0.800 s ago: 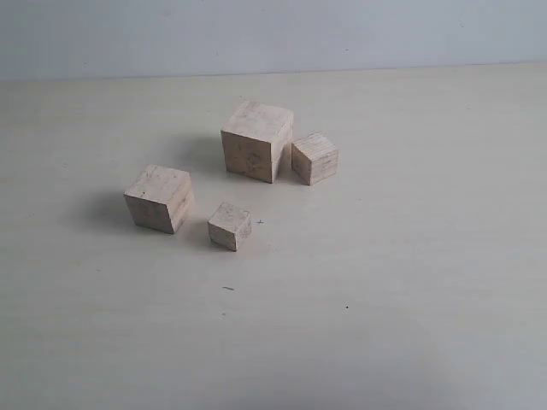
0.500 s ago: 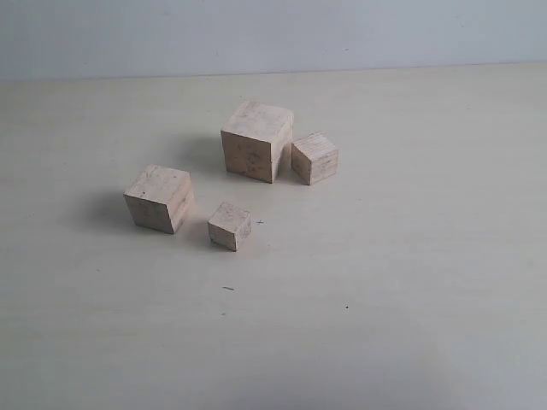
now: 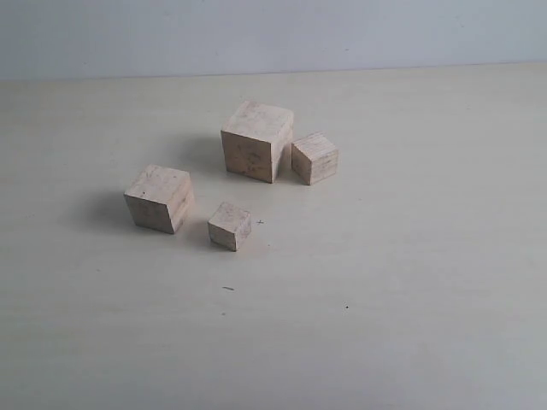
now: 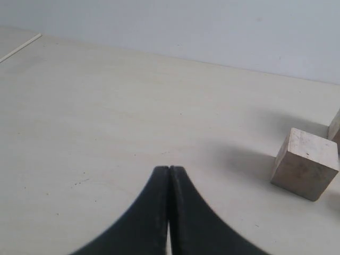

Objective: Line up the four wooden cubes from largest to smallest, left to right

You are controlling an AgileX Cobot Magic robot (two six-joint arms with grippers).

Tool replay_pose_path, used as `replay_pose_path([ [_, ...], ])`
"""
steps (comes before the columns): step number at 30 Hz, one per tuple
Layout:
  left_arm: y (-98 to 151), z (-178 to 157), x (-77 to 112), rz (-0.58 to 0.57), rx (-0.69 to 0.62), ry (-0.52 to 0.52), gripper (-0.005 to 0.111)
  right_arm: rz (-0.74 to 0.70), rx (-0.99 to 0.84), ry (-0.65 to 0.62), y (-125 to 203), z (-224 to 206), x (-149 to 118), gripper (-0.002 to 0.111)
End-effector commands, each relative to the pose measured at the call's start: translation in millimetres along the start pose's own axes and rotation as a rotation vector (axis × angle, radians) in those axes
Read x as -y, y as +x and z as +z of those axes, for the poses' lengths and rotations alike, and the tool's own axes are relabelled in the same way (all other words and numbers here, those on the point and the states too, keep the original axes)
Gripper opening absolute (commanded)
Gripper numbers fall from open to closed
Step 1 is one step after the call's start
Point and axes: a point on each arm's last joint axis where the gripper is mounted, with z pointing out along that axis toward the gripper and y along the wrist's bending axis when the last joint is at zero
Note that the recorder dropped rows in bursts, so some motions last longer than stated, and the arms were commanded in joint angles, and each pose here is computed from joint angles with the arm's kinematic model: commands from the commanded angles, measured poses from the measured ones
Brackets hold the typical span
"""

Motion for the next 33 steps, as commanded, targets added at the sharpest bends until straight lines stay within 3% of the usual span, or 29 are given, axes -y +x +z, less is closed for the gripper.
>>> replay_pose_path([
  [1,0,0,0.2,0.009,0.014,0.006,0.000,0.014,0.124,0.011,-10,-1,1,0.000],
  [5,0,0,0.2,0.009,0.014,0.006,0.000,0.095,0.202,-0.003,-27,-3,-2,0.000],
  [11,0,0,0.2,0.009,0.014,0.006,0.000,0.102,0.337,-0.072,-91,-16,-22,0.000],
  [17,0,0,0.2,0.009,0.014,0.006,0.000,0.091,0.270,-0.106,-169,6,-51,0.000],
  [23,0,0,0.2,0.009,0.014,0.006,0.000,-0.075,0.044,-0.167,-227,79,-82,0.000],
  [29,0,0,0.2,0.009,0.014,0.006,0.000,-0.385,-0.288,-0.360,-217,179,-126,0.000],
  [33,0,0,0.2,0.009,0.014,0.006,0.000,-0.589,-0.461,-0.473,-172,244,-146,0.000],
])
